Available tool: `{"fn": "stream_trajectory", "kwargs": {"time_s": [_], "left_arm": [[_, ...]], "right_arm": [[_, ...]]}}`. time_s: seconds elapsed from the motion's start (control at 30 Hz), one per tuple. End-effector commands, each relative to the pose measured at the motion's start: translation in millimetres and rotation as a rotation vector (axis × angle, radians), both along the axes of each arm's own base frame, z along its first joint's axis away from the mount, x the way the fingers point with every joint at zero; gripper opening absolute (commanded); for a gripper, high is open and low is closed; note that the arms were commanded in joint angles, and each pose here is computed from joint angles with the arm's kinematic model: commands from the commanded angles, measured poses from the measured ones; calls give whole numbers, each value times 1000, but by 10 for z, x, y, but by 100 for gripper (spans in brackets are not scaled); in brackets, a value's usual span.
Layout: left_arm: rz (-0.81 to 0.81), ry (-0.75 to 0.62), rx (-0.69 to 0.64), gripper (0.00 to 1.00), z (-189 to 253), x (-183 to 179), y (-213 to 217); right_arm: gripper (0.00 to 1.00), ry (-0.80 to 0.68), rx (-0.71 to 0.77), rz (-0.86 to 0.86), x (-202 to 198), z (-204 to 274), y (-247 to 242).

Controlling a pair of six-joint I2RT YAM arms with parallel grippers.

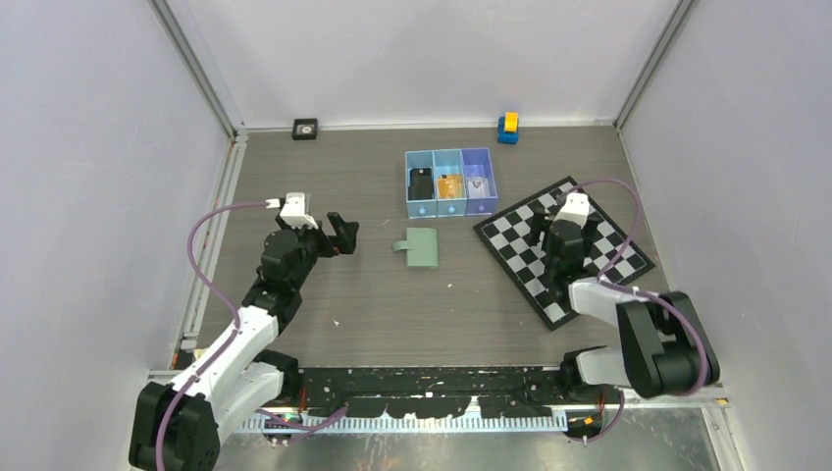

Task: Take the credit cards out of the card holder
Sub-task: Reset both arms

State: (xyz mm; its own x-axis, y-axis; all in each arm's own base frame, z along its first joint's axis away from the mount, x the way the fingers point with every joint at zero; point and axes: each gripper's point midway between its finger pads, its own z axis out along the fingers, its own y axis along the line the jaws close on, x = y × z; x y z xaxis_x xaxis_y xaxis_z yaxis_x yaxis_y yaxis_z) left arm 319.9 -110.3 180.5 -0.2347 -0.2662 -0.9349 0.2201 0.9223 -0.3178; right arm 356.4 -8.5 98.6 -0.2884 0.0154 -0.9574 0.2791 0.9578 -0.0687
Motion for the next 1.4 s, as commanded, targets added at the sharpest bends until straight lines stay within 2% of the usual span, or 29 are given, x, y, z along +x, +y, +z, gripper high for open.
{"fn": "stream_trajectory", "kwargs": {"time_s": [0.0, 0.07, 0.17, 0.3, 0.4, 0.67, 0.77, 0.93, 1.1, 1.13, 1.17, 1.2, 1.27, 1.33, 1.37], "left_arm": [[20, -46, 89, 100, 16, 69, 74], [29, -52, 122, 100, -42, 119, 98], [64, -33, 177, 100, -146, 170, 183], [128, -37, 233, 100, -158, 165, 342], [172, -67, 247, 100, -166, 132, 449], [301, -43, 365, 100, -344, 328, 716], [355, -113, 388, 100, -360, 414, 821], [315, -164, 362, 100, -280, 513, 836], [302, -53, 465, 100, -513, 506, 932], [346, -21, 449, 100, -654, 452, 1017], [367, -51, 418, 100, -701, 457, 1075], [330, -81, 411, 100, -749, 467, 1035], [270, -52, 439, 100, -945, 549, 967], [286, -53, 437, 100, -998, 688, 1018], [281, 24, 421, 100, -1082, 680, 1065]], "right_arm": [[92, -118, -17, -33, 196, 153, -65], [92, -104, -1, -71, 198, -5, -162], [93, -163, 13, -115, 184, -55, -256], [94, -152, 65, -61, 205, -133, -241], [92, -136, 71, -85, 185, -245, -302], [93, -137, 95, -122, 207, -225, -379], [93, -129, 95, -113, 225, -230, -364], [94, -136, 94, -112, 233, -221, -364], [94, -135, 94, -112, 232, -223, -364], [94, -136, 94, -113, 234, -221, -366], [94, -134, 93, -113, 230, -225, -366], [94, -135, 94, -114, 231, -223, -369], [94, -133, 93, -112, 228, -231, -366], [94, -134, 94, -112, 229, -227, -365], [94, -135, 94, -111, 233, -223, -362]]}}
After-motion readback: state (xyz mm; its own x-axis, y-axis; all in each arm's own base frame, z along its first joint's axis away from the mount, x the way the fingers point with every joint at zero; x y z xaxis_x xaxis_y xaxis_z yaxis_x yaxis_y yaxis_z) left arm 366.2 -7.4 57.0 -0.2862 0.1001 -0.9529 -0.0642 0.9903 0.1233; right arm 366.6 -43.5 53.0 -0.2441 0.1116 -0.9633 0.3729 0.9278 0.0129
